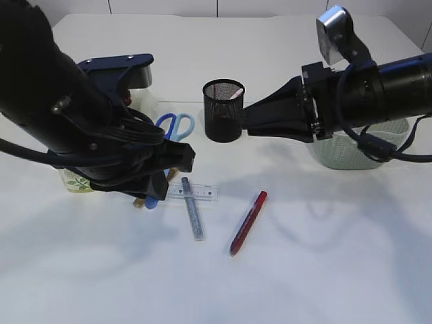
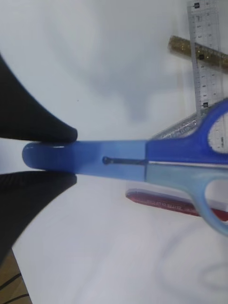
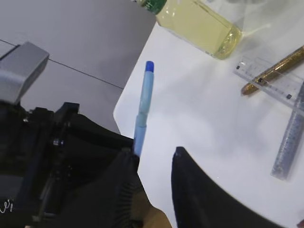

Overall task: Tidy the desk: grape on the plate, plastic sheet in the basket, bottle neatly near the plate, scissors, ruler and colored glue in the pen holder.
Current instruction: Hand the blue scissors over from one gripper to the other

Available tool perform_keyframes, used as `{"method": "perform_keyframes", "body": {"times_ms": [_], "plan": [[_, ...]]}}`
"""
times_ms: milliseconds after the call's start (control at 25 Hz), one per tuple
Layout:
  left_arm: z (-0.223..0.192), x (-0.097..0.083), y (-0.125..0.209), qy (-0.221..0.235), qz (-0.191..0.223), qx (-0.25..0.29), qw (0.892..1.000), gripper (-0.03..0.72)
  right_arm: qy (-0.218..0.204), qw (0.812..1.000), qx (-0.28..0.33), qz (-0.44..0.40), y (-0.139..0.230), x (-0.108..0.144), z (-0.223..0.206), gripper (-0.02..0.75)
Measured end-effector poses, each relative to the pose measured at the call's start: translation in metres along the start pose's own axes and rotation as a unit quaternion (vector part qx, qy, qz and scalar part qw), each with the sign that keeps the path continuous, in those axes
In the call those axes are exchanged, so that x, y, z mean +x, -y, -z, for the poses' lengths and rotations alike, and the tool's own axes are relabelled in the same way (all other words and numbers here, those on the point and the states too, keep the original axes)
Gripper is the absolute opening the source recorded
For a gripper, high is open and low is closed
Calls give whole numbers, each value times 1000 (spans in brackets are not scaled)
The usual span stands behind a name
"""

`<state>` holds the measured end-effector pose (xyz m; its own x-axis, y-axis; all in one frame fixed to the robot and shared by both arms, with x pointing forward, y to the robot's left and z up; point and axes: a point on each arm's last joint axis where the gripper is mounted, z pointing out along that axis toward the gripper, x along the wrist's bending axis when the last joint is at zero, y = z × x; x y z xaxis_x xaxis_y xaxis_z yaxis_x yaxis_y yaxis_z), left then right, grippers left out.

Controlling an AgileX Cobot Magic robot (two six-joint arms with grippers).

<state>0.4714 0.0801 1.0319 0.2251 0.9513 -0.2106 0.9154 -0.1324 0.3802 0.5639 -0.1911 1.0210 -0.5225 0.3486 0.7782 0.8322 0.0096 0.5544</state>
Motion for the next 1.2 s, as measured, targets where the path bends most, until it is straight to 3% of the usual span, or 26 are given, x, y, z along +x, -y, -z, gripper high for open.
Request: {"method": "perform_keyframes", "body": {"times_ms": [480, 680, 1000, 1200], "plan": [[0, -5, -4, 29, 14, -20, 999, 123, -10, 999, -27, -35, -5, 2, 1, 245], [0, -6, -4, 36, 20, -19, 999, 123, -10, 999, -28, -37, -5, 2, 1, 339], [1, -10, -5, 54, 34, -27, 998, 125, -10, 999, -28, -38, -5, 2, 1, 384], [1, -11, -6, 60, 38, -29, 997, 125, -14, 999, -34, -35, -6, 3, 0, 472]]}}
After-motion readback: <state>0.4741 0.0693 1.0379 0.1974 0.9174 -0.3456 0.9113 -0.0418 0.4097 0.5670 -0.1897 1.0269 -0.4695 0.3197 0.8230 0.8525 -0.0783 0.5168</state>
